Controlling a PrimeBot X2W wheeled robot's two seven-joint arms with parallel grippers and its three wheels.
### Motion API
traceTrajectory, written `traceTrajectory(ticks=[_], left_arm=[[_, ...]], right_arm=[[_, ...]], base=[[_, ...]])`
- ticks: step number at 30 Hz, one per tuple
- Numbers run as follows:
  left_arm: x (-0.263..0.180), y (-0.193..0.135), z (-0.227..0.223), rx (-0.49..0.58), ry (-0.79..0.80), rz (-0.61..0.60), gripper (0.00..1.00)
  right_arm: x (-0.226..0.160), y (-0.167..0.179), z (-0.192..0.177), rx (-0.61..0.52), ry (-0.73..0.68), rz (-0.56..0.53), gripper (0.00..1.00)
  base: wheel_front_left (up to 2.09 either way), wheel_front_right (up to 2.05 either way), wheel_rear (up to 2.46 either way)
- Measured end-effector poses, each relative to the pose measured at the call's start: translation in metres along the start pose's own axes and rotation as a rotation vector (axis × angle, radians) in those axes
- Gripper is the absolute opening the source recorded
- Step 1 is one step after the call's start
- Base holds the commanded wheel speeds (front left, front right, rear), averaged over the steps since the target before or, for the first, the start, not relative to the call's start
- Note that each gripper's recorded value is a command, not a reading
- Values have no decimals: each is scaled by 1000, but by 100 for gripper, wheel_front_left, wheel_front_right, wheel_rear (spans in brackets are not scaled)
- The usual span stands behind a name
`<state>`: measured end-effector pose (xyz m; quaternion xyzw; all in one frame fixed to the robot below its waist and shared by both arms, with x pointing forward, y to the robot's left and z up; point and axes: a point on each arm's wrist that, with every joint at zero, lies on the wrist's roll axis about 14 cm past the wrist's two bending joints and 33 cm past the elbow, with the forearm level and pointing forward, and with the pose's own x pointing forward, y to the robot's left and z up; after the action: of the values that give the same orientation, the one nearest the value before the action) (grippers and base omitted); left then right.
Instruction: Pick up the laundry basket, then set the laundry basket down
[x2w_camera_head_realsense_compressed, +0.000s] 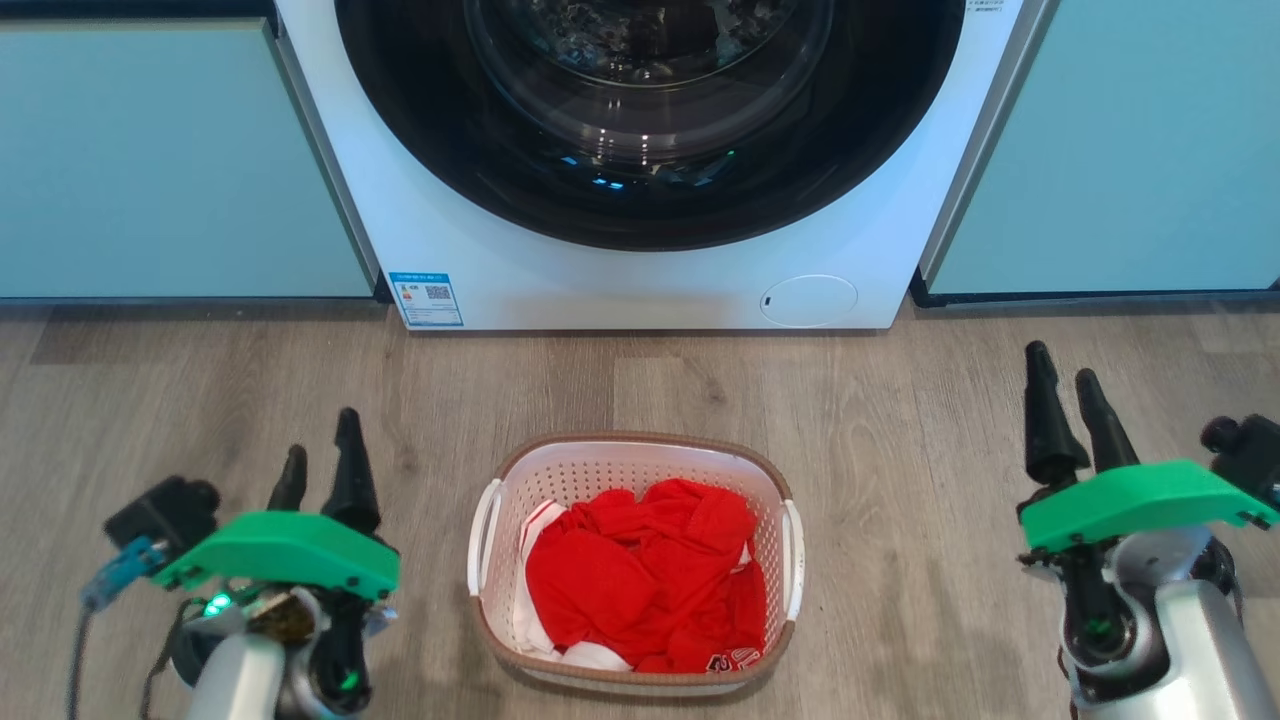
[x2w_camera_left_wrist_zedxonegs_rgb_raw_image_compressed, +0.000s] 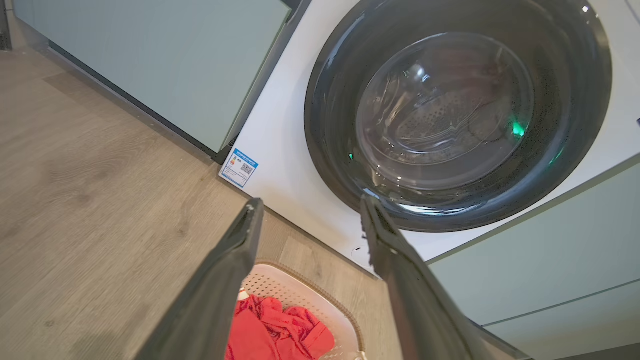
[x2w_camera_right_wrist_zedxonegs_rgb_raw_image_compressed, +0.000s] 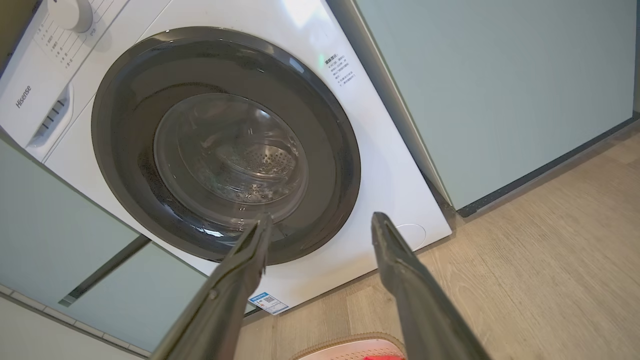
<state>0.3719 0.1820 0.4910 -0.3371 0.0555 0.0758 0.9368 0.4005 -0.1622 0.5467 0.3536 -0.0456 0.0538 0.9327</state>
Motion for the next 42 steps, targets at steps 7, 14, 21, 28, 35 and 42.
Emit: traceTrajectory(ticks=[7,14,21,28,35,42], left_arm=[[0,-7,-12,163,24,-3,100],[1,-13,-24,320,42,-27,100],[2,-23,-25,465,8,-51,100],[2,-31,-33,487,15,-100,100],[3,-44,-15,480,-64,-136,100],[2,-70,15,454,-198,-191,100]], right_arm=[[-1,8,-7,-123,20,35,100],[-2,10,-9,-207,18,47,100],[-4,14,-17,-302,39,72,100],[-5,18,-22,-368,45,95,100],[-5,20,-24,-403,40,107,100],[0,34,-18,-476,4,155,100]], base=[[0,0,0],[0,0,0],[0,0,0],[0,0,0],[0,0,0],[0,0,0]])
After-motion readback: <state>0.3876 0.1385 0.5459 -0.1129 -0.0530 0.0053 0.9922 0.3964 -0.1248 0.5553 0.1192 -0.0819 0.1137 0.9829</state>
